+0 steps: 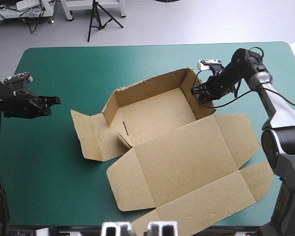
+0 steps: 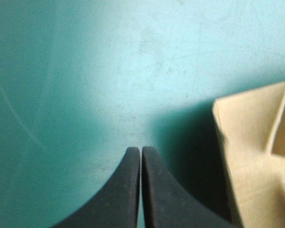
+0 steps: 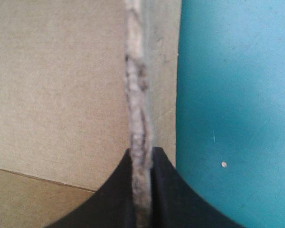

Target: Fold the box

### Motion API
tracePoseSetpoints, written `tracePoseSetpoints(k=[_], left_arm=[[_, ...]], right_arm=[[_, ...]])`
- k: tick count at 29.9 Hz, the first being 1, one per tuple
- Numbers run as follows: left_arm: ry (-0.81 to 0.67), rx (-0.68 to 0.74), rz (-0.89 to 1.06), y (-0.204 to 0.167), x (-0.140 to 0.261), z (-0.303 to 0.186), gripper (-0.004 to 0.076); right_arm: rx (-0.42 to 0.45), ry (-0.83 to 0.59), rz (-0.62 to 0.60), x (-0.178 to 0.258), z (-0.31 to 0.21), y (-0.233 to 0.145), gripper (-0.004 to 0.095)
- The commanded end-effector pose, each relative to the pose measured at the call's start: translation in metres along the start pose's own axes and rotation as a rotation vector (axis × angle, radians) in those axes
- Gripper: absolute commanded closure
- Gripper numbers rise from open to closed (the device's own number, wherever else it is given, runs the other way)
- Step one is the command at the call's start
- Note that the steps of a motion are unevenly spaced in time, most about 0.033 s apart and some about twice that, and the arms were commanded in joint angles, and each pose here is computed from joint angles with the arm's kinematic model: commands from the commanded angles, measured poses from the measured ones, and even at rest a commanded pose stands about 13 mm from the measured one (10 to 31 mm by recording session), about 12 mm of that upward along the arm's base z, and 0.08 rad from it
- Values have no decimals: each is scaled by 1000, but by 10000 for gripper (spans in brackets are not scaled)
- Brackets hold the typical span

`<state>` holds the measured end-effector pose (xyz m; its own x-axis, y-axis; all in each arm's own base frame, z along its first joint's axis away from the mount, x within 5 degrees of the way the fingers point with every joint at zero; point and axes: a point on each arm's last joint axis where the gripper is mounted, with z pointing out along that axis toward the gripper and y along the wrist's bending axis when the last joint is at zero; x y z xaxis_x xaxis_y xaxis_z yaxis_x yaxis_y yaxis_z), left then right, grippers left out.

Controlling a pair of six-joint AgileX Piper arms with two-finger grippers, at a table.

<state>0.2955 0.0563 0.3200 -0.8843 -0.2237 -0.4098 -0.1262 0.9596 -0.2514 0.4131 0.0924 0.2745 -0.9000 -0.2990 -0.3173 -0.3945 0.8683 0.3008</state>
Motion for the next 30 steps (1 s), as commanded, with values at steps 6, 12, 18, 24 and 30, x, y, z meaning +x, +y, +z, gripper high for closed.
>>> tracePoseSetpoints(k=[6, 12, 18, 24, 30], left_arm=[[-152, 280, -91, 22, -21, -8, 719], [-192, 402, -98, 33, -26, -6, 719], [-241, 557, -77, 27, -34, 2, 719], [-331, 831, -20, 15, -42, -3, 719], [-442, 934, -94, 15, -52, -16, 719]], right_arm=[[-25, -325, -112, 6, -134, 62, 911], [-53, -488, -156, 27, -196, 94, 911], [-91, -605, -176, 55, -240, 121, 911], [-76, -694, -195, 85, -274, 139, 911], [30, -733, -132, 104, -291, 139, 911]])
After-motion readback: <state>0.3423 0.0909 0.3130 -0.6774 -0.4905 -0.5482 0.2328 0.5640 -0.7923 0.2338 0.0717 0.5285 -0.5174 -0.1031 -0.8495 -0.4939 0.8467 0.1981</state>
